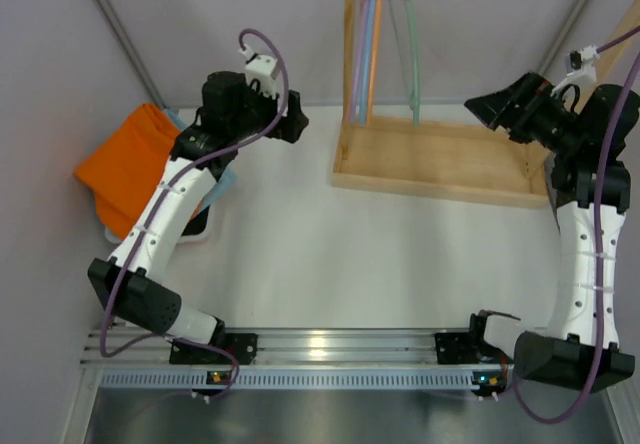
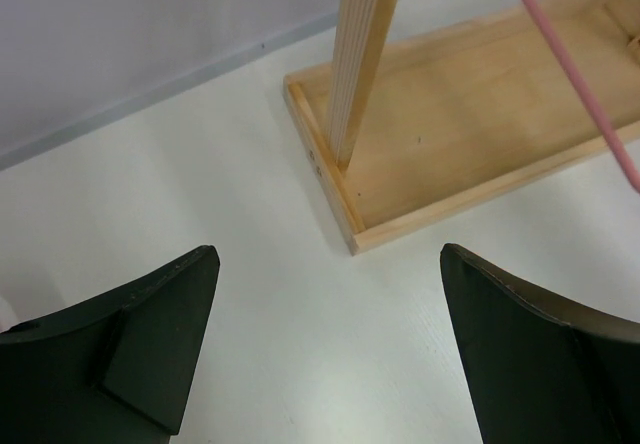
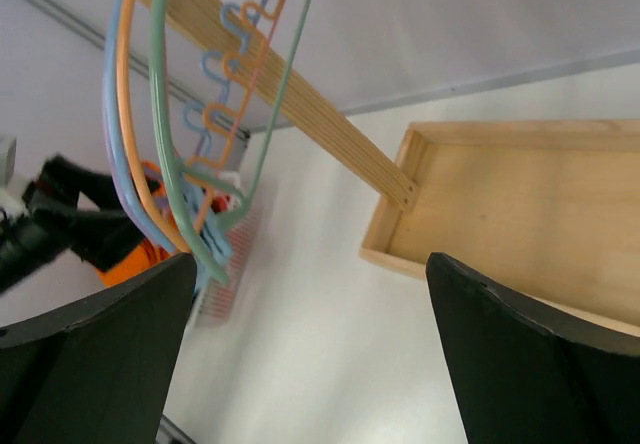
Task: Remove the trousers from the hanger
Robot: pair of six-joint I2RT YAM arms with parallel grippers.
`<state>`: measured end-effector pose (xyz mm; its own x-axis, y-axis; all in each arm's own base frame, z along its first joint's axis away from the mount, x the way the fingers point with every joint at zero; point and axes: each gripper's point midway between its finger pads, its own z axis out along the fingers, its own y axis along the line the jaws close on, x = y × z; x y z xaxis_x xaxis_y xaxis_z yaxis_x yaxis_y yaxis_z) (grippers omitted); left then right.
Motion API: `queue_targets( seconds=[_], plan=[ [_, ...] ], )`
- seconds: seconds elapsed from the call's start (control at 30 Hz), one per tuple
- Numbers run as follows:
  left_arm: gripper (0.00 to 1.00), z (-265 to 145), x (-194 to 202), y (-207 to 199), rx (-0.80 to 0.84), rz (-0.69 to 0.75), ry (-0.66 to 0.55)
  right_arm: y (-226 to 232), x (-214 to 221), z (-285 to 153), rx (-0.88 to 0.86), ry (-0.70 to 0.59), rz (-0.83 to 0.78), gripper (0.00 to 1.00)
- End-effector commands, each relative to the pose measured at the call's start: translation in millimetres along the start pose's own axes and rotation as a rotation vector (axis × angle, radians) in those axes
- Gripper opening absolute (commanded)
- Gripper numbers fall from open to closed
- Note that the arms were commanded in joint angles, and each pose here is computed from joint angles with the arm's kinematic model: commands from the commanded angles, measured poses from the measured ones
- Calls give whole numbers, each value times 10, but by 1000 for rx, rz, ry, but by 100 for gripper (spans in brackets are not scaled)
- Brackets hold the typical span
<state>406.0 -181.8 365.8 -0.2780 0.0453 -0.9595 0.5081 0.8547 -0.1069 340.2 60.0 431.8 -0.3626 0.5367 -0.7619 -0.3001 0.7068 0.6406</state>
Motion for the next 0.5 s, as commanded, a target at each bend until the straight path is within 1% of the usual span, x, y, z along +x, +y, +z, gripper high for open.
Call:
queue_targets(
  seconds=[0.0, 0.03, 0.07, 0.1, 0.13, 0.2, 0.23, 0.27, 0.33, 0.47],
  plan=[
    [99, 128, 118, 27, -81, 82, 72, -90, 419, -304, 19, 122, -256, 99],
    [99, 198, 263, -43, -52, 90, 113, -105, 483, -383, 37, 131, -281, 99],
    [99, 224, 330, -10, -81, 78, 129, -195, 598, -412, 58, 157, -287, 99],
    [99, 282, 432, 19, -105, 61, 154, -276, 705, -453, 69, 190, -330, 99],
    [99, 308, 549, -1, -114, 30, 178, -289, 762, -518, 82, 191, -363, 99],
    [98, 309, 654, 26, -135, 10, 199, -460, 960, -572, 112, 236, -400, 100],
    [99, 297, 704, 79, -171, 3, 209, -467, 1002, -627, 126, 231, -406, 99],
    [98, 291, 811, 89, -174, 2, 232, -546, 1112, -633, 132, 259, -424, 100],
    [99, 253, 890, 101, -183, -5, 244, -569, 1186, -667, 134, 269, -441, 99],
    [99, 218, 889, 92, -185, -10, 241, -550, 1292, -653, 115, 294, -442, 99]
  ],
)
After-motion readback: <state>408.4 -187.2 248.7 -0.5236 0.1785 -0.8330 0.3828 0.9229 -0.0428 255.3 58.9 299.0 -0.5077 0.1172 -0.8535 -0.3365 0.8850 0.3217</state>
